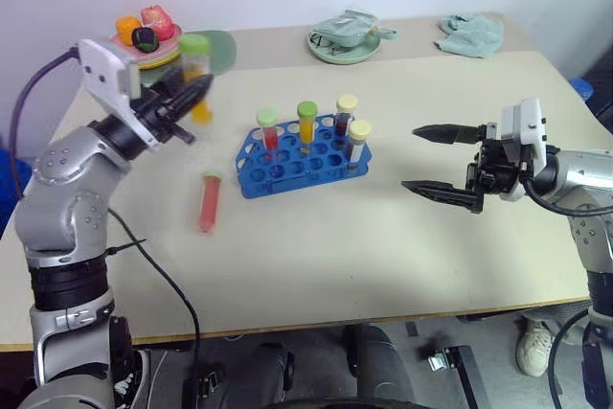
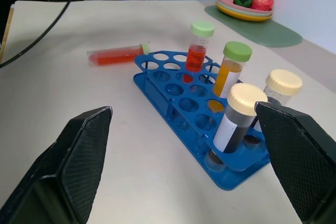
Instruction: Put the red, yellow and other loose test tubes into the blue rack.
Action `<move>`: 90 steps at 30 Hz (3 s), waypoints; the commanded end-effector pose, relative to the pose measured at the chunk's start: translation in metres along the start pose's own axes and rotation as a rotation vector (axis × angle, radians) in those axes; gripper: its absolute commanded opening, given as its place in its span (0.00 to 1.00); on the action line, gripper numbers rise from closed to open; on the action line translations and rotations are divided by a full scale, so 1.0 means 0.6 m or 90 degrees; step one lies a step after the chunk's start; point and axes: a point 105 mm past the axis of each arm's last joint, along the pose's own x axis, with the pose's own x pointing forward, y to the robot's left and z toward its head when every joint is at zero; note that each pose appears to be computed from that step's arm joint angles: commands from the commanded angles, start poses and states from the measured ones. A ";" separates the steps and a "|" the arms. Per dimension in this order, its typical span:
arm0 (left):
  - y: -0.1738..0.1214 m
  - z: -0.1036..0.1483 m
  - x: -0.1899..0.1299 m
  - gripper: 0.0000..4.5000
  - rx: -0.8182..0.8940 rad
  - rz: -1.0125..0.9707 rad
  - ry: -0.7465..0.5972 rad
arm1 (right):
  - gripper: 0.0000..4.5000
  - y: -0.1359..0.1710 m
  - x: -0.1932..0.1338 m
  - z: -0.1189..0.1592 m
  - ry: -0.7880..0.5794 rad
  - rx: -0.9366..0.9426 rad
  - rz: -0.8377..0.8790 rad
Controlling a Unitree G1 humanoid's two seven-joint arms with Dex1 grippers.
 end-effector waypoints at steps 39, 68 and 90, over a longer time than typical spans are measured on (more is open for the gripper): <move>-0.197 -0.142 0.151 0.16 0.126 -0.140 -0.078 | 1.00 -0.002 -0.043 0.033 0.029 -0.029 -0.072; -0.197 -0.179 0.154 0.16 -0.022 -0.117 -0.044 | 1.00 -0.010 -0.043 0.035 0.030 -0.048 -0.095; -0.168 -0.145 0.114 0.99 -0.018 -0.095 -0.077 | 1.00 -0.019 -0.038 0.033 0.024 -0.056 -0.095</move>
